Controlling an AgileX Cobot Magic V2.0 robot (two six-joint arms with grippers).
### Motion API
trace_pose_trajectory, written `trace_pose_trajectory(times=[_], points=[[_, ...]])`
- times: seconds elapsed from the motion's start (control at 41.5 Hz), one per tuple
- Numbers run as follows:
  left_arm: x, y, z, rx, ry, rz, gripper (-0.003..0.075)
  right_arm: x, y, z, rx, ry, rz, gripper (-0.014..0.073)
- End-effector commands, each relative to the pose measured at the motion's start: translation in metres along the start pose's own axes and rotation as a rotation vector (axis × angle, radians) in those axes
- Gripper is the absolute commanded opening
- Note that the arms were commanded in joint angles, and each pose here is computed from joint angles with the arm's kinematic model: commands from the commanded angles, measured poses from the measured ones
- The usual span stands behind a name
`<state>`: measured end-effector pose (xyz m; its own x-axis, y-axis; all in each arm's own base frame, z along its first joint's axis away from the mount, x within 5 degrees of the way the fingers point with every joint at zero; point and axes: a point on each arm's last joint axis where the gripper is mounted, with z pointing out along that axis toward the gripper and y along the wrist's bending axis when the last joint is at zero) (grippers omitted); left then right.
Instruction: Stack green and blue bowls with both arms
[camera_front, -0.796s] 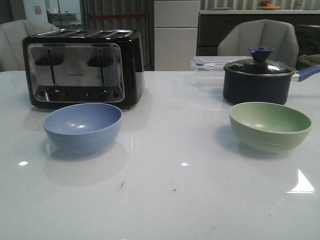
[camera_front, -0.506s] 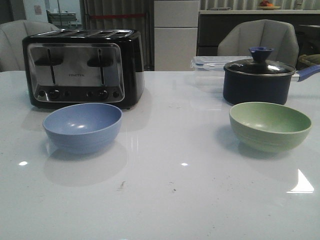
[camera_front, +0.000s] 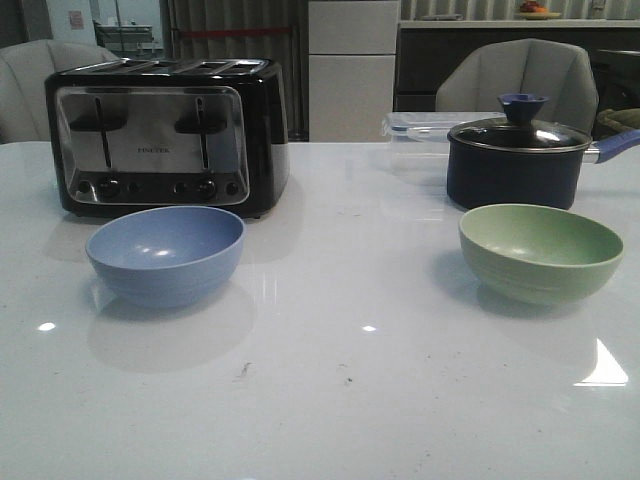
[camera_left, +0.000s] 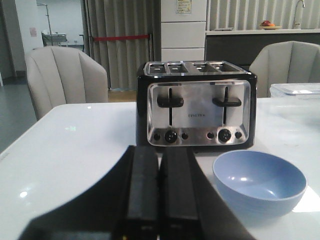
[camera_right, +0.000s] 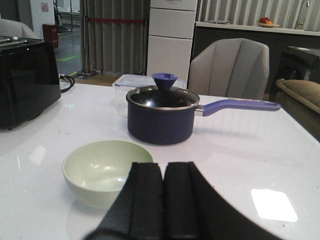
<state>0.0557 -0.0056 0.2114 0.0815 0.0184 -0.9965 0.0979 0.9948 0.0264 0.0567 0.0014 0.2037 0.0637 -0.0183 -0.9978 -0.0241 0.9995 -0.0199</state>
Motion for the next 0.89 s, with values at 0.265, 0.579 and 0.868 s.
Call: trace_pose_trajectory(times=[0.265, 0.579, 0.868], points=[[-0.086, 0.002, -0.018, -0.002, -0.350, -0.010, 0.0093, -0.085, -0.002, -0.018, 0.000, -0.221, 0.030, 0.0053], [-0.167, 0.004, -0.021, 0.000, -0.264, -0.010, 0.0093, -0.148, -0.002, -0.010, -0.012, -0.071, 0.028, 0.0053], [-0.158, 0.004, 0.017, 0.009, 0.125, -0.008, 0.0093, -0.138, -0.001, 0.033, -0.023, 0.262, 0.028, 0.0053]])
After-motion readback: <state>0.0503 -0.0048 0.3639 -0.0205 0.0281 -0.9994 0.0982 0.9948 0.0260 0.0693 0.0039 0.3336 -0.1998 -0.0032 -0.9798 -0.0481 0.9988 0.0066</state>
